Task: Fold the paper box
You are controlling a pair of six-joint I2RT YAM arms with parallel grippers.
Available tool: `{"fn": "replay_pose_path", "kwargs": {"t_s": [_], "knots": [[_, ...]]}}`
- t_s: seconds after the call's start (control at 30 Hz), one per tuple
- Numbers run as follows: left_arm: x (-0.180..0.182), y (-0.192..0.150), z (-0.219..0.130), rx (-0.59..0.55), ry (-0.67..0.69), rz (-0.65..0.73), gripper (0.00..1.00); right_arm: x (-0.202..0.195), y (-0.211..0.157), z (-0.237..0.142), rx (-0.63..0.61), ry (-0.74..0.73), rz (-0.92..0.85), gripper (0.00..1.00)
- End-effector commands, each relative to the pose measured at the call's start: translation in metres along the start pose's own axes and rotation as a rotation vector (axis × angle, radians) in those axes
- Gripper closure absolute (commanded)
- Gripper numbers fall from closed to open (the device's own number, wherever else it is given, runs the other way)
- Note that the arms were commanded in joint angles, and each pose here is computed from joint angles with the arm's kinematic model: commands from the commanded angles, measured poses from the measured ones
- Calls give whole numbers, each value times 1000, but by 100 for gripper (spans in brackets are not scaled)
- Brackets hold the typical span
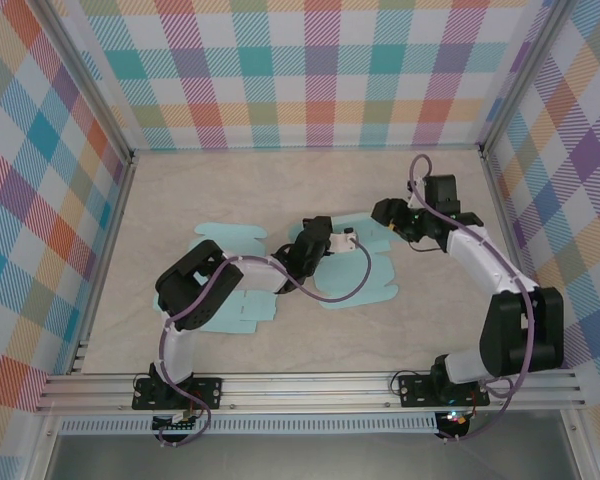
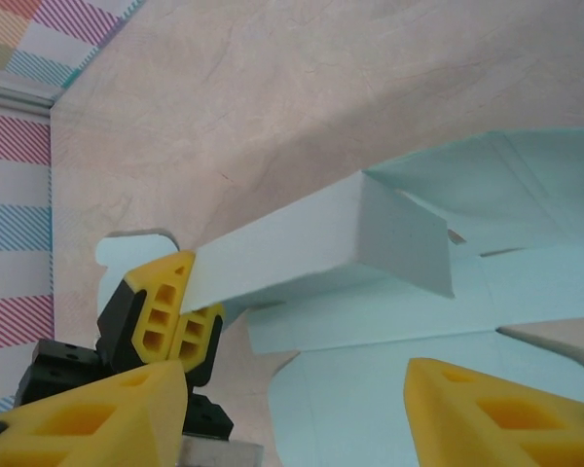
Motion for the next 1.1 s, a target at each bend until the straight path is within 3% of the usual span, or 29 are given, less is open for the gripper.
{"fn": "replay_pose_path", "kwargs": {"t_s": [0.0,0.13,0.63,1.07], "knots": [[14,15,-13,-76,30,-26,96,-17,-23,-4,63,-102,2,33],[17,15,-17,-94,36,-36,95,-29,-40,-3,61,-144,-6,13],[28,16,-25,-114,29,-95,95,-60,-49,41,81,-174,6,14],[43,-6,-11,-78,-109,-290,95,-74,-34,69,11,-158,-29,14]]}}
Point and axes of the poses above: each hand's point on the last joint's axis, 136 mm out from that joint toward the fingers, its own z axis out along the fingers, its own x axis along the line the jaws close on, y = z × x, the point moved 7 cm from there along -z, back along the fingers, and after that the axes turned 12 degrees about -z, right-handed, at the moved point
